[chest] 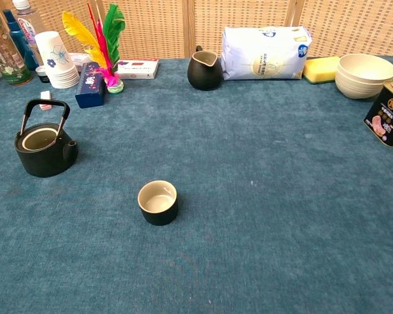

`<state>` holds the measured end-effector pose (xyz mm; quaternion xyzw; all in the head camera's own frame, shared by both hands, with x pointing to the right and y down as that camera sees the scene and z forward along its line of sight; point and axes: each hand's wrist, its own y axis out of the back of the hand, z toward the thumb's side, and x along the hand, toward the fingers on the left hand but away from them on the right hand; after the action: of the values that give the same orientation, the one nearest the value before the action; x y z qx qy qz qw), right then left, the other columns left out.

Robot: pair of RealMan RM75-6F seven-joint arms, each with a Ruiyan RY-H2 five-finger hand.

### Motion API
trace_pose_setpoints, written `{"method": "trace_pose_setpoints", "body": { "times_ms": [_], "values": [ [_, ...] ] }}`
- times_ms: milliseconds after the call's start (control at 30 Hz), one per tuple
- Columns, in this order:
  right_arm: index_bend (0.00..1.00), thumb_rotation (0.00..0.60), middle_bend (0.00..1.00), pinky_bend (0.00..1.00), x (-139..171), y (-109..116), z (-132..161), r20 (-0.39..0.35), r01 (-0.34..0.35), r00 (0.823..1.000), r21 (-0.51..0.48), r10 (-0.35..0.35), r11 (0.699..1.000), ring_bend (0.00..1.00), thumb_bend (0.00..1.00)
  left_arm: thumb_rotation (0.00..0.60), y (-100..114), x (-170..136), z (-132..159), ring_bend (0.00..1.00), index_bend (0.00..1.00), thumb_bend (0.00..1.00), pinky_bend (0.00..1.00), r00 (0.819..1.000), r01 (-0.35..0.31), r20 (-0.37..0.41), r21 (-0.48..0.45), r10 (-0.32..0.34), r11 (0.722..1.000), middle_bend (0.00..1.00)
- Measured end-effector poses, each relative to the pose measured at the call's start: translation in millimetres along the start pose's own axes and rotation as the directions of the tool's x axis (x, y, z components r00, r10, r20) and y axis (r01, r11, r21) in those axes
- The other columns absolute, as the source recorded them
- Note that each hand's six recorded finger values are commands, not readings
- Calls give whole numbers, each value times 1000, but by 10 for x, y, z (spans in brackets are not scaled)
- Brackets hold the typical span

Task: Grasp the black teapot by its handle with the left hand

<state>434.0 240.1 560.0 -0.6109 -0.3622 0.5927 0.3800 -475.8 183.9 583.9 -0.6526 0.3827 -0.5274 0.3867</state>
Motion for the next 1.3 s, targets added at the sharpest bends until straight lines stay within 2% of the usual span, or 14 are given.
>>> {"method": "trace_pose_setpoints", "body": {
  "times_ms": [367,567,867,1300],
  "values": [
    [0,600,0,0,-61,-52,-54,23,-21,1000,7,21,1000,0,0,600,-146,787,368,32,93,11,82,990,74,120,3,-74,997,3],
    [0,600,0,0,-91,-54,-99,42,-20,999,7,19,1000,0,0,600,-243,1171,613,32,93,12,82,981,130,141,40,-135,991,3],
    [0,600,0,0,-107,-75,-113,48,-26,999,9,25,1000,0,0,600,-406,1506,872,36,102,15,82,975,171,125,97,-182,981,3],
    [0,600,0,0,-135,-113,-146,60,-39,997,7,38,999,0,0,600,-667,1758,1171,37,104,18,83,964,224,117,134,-240,965,3]
  ]
}}
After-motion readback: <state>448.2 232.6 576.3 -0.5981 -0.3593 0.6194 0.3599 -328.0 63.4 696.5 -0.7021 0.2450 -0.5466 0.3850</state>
